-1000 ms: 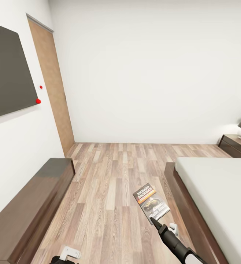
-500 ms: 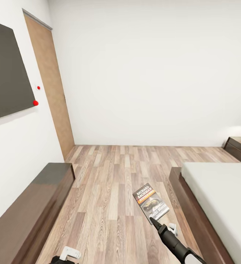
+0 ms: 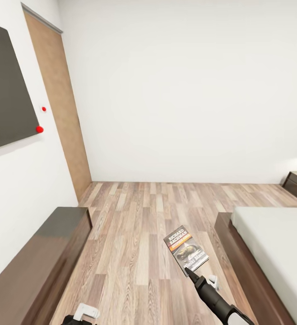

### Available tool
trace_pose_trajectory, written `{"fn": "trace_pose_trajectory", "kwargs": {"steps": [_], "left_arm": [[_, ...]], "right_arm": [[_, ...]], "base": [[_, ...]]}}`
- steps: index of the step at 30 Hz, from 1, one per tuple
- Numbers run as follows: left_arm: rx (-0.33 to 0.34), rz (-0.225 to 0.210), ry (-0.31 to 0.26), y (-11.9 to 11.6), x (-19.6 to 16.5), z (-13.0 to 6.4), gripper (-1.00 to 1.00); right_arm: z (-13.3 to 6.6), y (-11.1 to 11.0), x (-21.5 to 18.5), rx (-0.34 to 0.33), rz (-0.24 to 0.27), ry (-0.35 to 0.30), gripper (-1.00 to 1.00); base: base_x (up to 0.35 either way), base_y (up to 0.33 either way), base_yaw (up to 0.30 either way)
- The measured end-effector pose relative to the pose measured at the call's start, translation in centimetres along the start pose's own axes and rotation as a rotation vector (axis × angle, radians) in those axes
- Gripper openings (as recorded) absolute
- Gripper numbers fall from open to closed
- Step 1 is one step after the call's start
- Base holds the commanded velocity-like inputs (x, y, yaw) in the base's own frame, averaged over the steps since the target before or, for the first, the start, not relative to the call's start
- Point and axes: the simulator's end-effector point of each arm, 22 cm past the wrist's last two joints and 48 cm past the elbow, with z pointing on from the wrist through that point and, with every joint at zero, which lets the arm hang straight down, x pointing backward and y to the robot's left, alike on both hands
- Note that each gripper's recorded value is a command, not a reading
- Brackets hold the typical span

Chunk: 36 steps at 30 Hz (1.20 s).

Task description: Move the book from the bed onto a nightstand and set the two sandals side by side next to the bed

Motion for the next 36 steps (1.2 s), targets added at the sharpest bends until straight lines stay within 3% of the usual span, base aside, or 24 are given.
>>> {"fn": "trace_pose_trajectory", "kwargs": {"steps": [24, 36], "left_arm": [[0.003, 0.001, 0.009, -0.12, 0.40, 0.18, 1.00], [-0.008, 0.053, 0.002, -0.55, 0.27, 0.27, 1.00]], "right_arm": [[-0.02, -0.40, 0.16, 0.006, 0.007, 0.003, -1.00], [0.03, -0.50, 0.36, 0.009, 0.010, 0.005, -1.00]], "base": [[0.336, 0.007, 0.000], [0.338, 0.000, -0.001]]}}
